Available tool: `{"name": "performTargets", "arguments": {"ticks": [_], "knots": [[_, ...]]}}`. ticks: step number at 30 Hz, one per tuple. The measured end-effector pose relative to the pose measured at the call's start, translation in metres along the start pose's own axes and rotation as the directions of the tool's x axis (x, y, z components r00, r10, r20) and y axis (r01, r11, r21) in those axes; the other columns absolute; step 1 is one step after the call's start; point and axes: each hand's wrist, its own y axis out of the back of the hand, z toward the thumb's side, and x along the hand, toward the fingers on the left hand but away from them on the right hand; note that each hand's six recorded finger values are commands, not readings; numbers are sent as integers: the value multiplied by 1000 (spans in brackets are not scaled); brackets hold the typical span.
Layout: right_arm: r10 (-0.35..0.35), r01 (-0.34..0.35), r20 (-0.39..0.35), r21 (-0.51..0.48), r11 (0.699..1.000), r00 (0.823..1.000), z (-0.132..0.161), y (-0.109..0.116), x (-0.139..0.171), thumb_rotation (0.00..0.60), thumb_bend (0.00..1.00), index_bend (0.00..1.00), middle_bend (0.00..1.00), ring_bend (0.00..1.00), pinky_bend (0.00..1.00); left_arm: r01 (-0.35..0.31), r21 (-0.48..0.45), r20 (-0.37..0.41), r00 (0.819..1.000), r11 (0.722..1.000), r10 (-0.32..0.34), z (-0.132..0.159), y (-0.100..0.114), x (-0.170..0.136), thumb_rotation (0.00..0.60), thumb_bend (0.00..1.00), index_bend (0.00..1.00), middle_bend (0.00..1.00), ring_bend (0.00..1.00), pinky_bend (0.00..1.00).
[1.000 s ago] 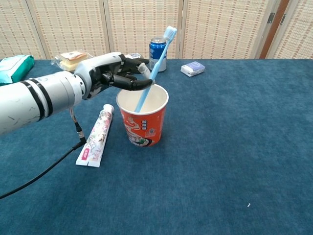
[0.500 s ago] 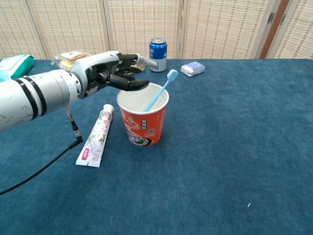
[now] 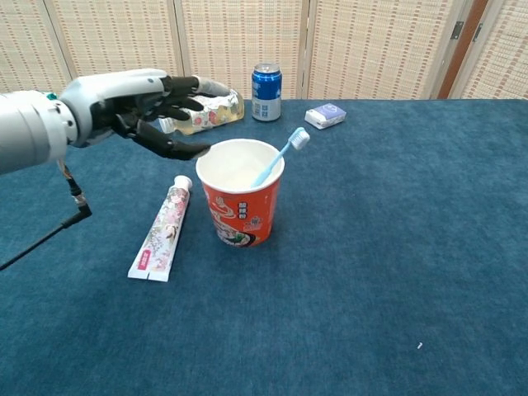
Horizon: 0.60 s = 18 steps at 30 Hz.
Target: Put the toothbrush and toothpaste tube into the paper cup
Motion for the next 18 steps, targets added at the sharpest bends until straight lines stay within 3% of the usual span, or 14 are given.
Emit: {"name": "performTargets", "arguments": {"ticks": [2, 4, 10, 15, 18], "knots": [[-2, 2, -1, 3, 1000, 1000, 1, 1, 0, 600, 0, 0, 0, 0, 287, 5, 43, -25, 1000, 999, -4, -5, 8, -10, 600, 54, 0, 0, 0, 0], [-2, 2, -2, 5, 1000, 1000, 2, 1, 0, 600, 0, 0, 0, 0, 287, 11, 79, -61, 998, 997, -7, -12, 18, -21, 600, 7, 0, 0, 0, 0], [3, -3, -10, 11, 1000, 1000, 8, -2, -3, 600, 0, 0, 0, 0, 287, 3, 217, -131, 991, 976, 26, -32, 38, -44, 600, 0, 0, 0, 0, 0], [3, -3, -18, 14, 1000, 1000, 12, -2, -6, 600, 0, 0, 0, 0, 287, 0, 359, -158, 986, 933, 60, -49, 38, -49, 600, 0, 0, 0, 0, 0], [4, -4, -19, 17, 1000, 1000, 14, -2, -7, 600, 0, 0, 0, 0, 287, 14, 391, -187, 980, 920, 65, -60, 31, -48, 600, 0, 0, 0, 0, 0]]}}
